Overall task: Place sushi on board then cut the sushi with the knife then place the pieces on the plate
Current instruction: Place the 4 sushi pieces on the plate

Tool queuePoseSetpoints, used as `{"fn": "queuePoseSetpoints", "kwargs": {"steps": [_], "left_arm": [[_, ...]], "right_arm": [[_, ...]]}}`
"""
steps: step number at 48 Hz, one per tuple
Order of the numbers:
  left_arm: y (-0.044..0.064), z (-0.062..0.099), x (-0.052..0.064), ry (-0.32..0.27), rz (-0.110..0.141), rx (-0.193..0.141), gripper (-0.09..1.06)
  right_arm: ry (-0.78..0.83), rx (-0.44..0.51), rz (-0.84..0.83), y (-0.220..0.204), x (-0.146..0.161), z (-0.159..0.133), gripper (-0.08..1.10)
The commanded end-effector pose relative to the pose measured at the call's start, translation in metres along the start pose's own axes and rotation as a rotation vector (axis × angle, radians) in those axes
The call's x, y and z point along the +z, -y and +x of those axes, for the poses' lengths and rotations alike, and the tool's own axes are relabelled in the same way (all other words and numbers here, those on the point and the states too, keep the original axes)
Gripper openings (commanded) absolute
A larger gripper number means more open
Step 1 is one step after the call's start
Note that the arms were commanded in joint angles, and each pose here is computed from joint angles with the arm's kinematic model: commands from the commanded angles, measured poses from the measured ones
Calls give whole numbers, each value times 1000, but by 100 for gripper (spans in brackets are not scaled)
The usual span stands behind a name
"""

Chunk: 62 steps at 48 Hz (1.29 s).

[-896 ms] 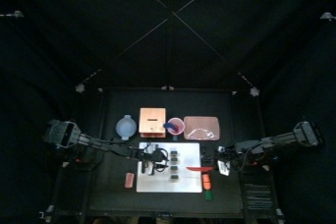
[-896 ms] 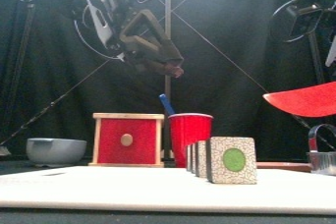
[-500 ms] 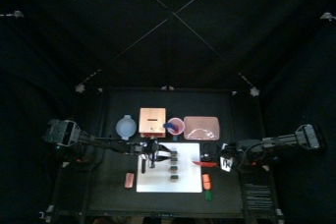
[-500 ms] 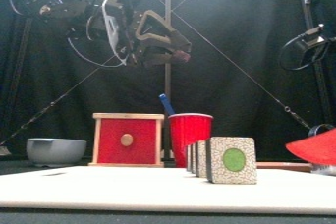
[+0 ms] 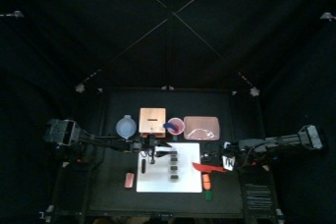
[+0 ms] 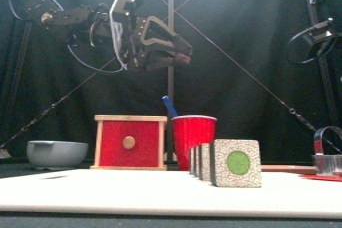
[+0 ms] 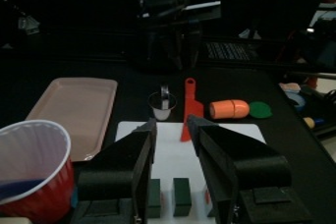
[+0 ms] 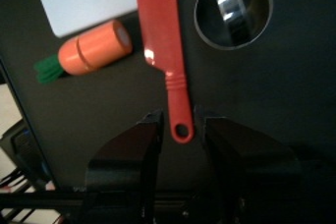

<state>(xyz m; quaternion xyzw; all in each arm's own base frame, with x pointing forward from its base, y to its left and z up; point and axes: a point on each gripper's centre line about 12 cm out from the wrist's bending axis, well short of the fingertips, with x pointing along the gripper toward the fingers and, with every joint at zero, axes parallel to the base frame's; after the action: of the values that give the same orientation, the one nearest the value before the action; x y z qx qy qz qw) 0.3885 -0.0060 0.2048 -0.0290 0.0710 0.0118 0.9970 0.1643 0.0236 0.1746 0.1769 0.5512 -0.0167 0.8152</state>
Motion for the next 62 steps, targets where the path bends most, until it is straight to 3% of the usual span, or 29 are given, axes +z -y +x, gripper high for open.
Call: {"fn": "queuePoseSetpoints", "kwargs": {"steps": [1,11,21,35,49,62], "left_arm": [[-4,-5,3,16,-10,12,72],[-8,-22,-6,-12,-26,29,72],[-10,-37,-17,-47,-40,43,72],[-20,-48,-35,-135,-44,69,72],[-21,-49,-42,-198,-43,72,72],[-21,-50,-47,-234,-45,72,72]], "right_arm": [[130,-53,-67,1,27,-12,72],[361,-160,-217,10,73,-14,72],[459,-134,-187,10,107,0,77],[492,-116,-201,4,143,28,85],[437,-125,-209,0,177,63,85],[392,-126,-220,-5,191,89,84]]}}
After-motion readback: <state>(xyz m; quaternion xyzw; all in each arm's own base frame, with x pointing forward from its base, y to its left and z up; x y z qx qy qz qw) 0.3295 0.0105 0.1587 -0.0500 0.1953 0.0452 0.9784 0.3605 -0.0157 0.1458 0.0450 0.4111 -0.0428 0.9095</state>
